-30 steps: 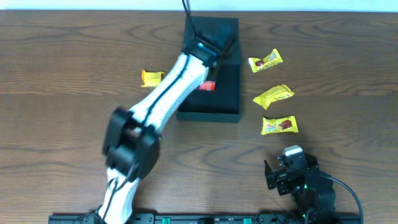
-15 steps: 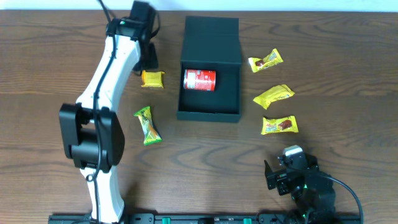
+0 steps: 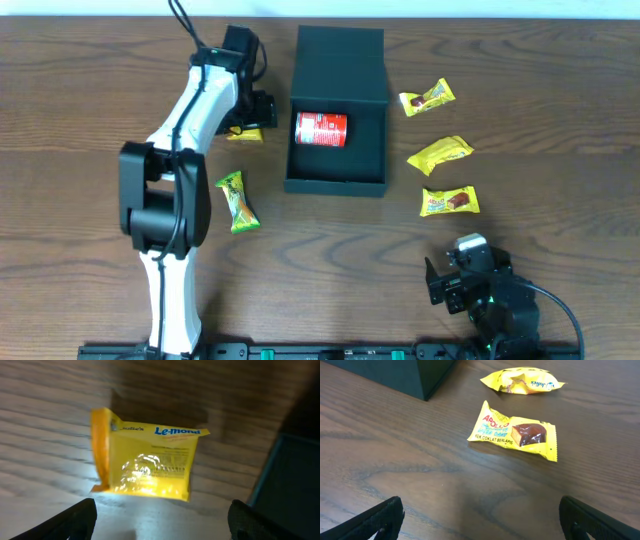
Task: Pack container
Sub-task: 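Move the left gripper to the yellow Julie's Le-mond pack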
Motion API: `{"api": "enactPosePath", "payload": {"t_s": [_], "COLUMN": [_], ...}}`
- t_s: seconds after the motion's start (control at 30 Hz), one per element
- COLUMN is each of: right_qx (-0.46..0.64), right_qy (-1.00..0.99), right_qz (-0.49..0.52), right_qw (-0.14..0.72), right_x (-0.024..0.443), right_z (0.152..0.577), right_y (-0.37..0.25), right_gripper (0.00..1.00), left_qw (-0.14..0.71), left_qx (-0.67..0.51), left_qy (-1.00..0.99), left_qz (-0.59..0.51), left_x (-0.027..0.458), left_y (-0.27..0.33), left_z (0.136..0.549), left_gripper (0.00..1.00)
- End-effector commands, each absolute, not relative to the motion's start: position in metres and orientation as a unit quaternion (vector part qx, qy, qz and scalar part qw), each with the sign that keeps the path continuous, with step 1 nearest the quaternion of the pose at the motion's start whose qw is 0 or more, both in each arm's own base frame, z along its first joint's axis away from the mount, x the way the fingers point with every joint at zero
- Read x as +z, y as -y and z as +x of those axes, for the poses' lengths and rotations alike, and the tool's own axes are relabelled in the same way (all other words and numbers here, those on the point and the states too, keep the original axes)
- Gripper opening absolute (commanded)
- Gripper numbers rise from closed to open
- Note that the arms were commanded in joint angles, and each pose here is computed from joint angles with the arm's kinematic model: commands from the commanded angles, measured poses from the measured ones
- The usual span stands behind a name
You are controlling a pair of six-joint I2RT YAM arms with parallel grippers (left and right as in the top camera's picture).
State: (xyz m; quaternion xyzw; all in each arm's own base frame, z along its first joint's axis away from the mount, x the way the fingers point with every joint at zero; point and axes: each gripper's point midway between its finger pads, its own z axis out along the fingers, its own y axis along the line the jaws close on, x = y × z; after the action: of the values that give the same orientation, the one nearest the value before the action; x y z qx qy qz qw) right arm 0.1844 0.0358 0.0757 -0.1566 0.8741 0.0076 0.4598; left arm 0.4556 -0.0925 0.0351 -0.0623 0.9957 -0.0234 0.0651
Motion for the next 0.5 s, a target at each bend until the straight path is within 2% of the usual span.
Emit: {"api": "enactPosePath", "payload": {"t_s": [0.0, 0.27, 0.47], "right_qx": [0.002, 0.002, 0.002], "right_qy": [-0.875, -0.875, -0.875], "right_qz": [-0.155, -0.155, -0.155], "right_qw": [0.458, 0.458, 0.458], "right_x": [0.073, 0.073, 0.073], "right_z": [0.185, 0.185, 0.184], "right_y": [-0.034, -0.034, -0.034], "right_gripper": [0.99, 0.99, 0.99], "left_qw": [0.044, 0.046, 0.043], "left_qx": [-0.018, 0.024, 0.024], "left_qy": [-0.998, -0.998, -0.998], "left_qz": [-0.039, -0.031, -0.031], "left_x": [0.016, 0.010, 0.008], "left_y": [0.091, 0.077, 0.077], "left_z": [0.451, 0.452, 0.452], "left_gripper": [0.85, 0.82, 0.73]}}
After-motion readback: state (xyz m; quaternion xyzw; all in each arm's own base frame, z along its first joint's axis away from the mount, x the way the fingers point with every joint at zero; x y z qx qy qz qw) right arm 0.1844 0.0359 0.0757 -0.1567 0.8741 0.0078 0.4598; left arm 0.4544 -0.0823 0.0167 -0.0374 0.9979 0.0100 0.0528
